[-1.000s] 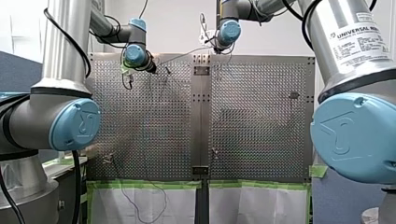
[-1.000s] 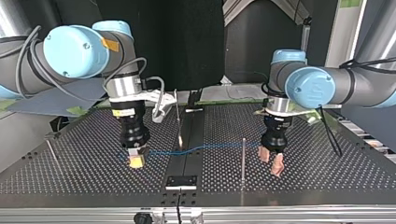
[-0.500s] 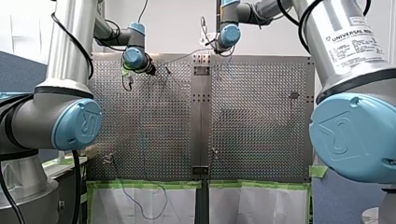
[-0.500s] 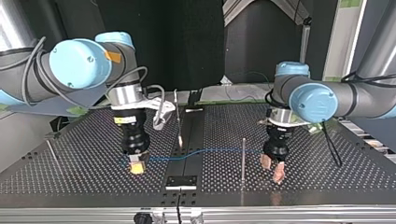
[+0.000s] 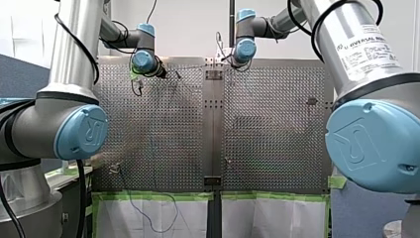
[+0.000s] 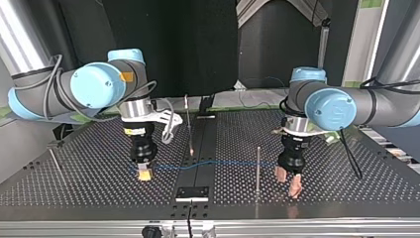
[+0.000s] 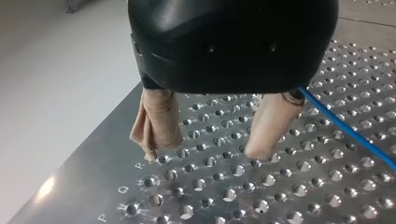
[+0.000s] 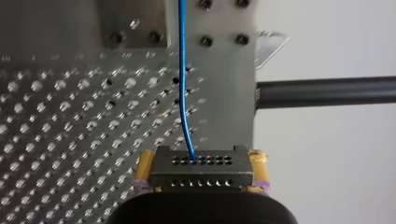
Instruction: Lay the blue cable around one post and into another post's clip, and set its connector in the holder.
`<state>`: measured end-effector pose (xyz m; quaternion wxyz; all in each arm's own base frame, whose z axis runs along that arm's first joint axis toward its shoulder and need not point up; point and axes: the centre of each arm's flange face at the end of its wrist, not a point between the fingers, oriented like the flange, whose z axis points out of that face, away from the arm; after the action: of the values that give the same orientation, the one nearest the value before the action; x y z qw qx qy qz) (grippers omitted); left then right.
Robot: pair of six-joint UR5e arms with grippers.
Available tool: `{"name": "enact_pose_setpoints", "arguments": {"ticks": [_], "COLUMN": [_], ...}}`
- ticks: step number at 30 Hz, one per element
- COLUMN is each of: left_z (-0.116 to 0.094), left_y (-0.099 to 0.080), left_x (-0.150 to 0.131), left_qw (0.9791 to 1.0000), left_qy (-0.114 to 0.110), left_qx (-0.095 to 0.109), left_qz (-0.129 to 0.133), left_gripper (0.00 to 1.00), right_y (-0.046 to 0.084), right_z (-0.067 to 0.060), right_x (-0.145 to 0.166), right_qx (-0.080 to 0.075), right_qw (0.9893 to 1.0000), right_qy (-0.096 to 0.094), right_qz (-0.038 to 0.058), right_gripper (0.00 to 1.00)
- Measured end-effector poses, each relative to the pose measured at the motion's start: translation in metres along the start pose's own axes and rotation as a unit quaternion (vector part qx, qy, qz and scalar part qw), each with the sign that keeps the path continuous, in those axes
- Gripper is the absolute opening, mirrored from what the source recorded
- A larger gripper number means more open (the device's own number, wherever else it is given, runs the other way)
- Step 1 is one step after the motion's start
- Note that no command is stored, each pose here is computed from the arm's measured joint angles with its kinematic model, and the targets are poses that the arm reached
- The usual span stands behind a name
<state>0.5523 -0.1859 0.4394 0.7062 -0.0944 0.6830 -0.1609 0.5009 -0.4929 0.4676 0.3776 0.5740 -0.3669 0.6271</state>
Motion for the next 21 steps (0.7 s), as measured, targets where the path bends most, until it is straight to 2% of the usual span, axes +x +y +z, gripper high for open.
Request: {"name": "enact_pose_setpoints", "arguments": {"ticks": [5, 10, 13, 15, 18, 21], "left_z": [0.002, 0.005, 0.007, 0.008, 0.007, 0.007], "left_y": [0.0, 0.001, 0.002, 0.002, 0.003, 0.003], "left_x": [0.014, 0.025, 0.034, 0.04, 0.047, 0.05], "left_qw": [0.9998, 0.9994, 0.999, 0.9986, 0.9977, 0.9972], "left_qy": [0.015, 0.026, 0.034, 0.042, 0.052, 0.056], "left_qx": [-0.005, -0.01, -0.01, -0.012, -0.021, -0.027], "left_qz": [0.01, 0.021, 0.026, 0.03, 0.038, 0.042], "left_gripper": [1.0, 1.0, 1.0, 1.0, 1.0, 1.0], "right_y": [0.012, 0.025, 0.032, 0.036, 0.042, 0.047], "right_z": [0.01, 0.019, 0.021, 0.021, 0.02, 0.018], "right_x": [-0.018, -0.044, -0.065, -0.079, -0.093, -0.105], "right_qx": [-0.01, -0.024, -0.034, -0.043, -0.055, -0.067], "right_qw": [0.9998, 0.9989, 0.9972, 0.9957, 0.9941, 0.9933], "right_qy": [-0.014, -0.041, -0.065, -0.082, -0.092, -0.095], "right_qz": [-0.0031, -0.006, -0.0099, -0.0126, -0.0124, -0.0049], "right_gripper": [0.0, 0.0, 0.0, 0.0, 0.0, 0.0]}}
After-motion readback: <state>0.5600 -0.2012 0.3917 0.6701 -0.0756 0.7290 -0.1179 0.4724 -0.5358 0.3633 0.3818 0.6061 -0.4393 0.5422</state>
